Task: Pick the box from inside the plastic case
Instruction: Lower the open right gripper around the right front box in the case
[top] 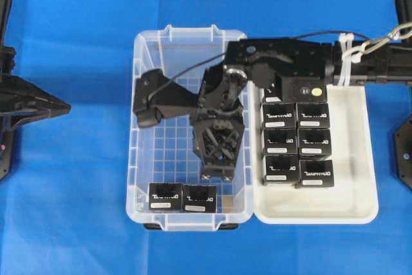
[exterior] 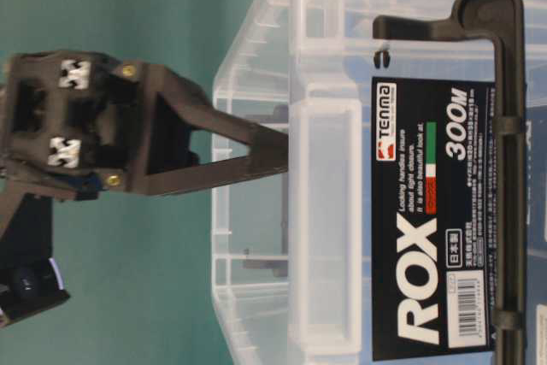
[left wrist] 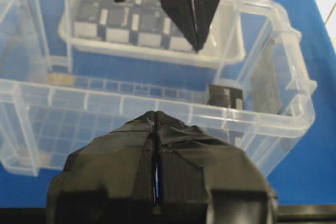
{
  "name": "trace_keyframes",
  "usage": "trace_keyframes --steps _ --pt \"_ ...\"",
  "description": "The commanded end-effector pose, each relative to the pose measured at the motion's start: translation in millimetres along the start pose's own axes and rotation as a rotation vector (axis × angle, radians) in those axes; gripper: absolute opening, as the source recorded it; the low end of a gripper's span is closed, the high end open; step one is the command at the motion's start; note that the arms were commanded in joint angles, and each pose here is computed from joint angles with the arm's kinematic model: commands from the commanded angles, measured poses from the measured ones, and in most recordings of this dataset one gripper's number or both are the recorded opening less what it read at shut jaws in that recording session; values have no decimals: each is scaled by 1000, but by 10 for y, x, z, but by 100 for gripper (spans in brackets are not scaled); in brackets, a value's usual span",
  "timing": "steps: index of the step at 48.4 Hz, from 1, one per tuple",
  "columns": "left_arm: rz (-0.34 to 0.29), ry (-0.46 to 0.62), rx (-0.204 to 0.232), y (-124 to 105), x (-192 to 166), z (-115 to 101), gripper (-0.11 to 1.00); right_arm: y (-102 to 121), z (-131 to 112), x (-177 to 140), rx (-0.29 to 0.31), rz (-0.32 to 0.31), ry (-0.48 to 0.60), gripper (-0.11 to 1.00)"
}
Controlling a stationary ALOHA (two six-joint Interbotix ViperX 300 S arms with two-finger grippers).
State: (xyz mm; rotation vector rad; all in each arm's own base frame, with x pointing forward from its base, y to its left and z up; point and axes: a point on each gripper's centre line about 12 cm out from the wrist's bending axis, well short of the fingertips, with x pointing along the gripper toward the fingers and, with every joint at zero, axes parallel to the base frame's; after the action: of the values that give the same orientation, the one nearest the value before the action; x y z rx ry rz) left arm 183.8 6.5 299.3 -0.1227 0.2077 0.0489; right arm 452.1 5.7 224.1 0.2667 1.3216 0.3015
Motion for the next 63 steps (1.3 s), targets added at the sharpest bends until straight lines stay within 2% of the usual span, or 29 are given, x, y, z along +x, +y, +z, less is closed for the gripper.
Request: trace_keyframes --steps 1,6,10,17,22,27,31,37,43,51,58,63 --pt "-14 -18 4 -32 -3 78 -6 30 -14 72 -25 8 2 14" --pt "-26 -14 5 -54 1 66 -6 40 -29 118 -57 7 2 24" --pt "-27 -14 5 -57 3 70 -6 22 -20 150 -63 3 -12 42" --pt "-29 -18 1 -60 -7 76 -6 -18 7 190 -61 -20 -60 81" --pt "-34 -19 -14 -69 -11 78 -6 -28 48 202 -57 -42 -123 97" --pt "-42 -19 -29 -84 -12 82 -6 -61 101 190 -40 -65 -194 98" --pt "-45 -19 -33 -89 -12 81 -6 -40 118 187 1 -61 -221 98" --pt "-43 -19 -35 -87 -12 82 -6 12 72 228 67 -41 -179 98" --pt "-45 -17 -33 -89 -11 75 -6 13 -21 260 84 -18 -101 98" --pt "-43 -16 -30 -85 -10 69 -6 -45 -47 362 138 65 -92 98" --pt "-41 -7 -33 -84 -11 63 -6 -38 -15 518 129 149 -98 98" --pt "-38 12 -31 -81 -11 41 -6 -40 -14 618 113 171 -88 98"
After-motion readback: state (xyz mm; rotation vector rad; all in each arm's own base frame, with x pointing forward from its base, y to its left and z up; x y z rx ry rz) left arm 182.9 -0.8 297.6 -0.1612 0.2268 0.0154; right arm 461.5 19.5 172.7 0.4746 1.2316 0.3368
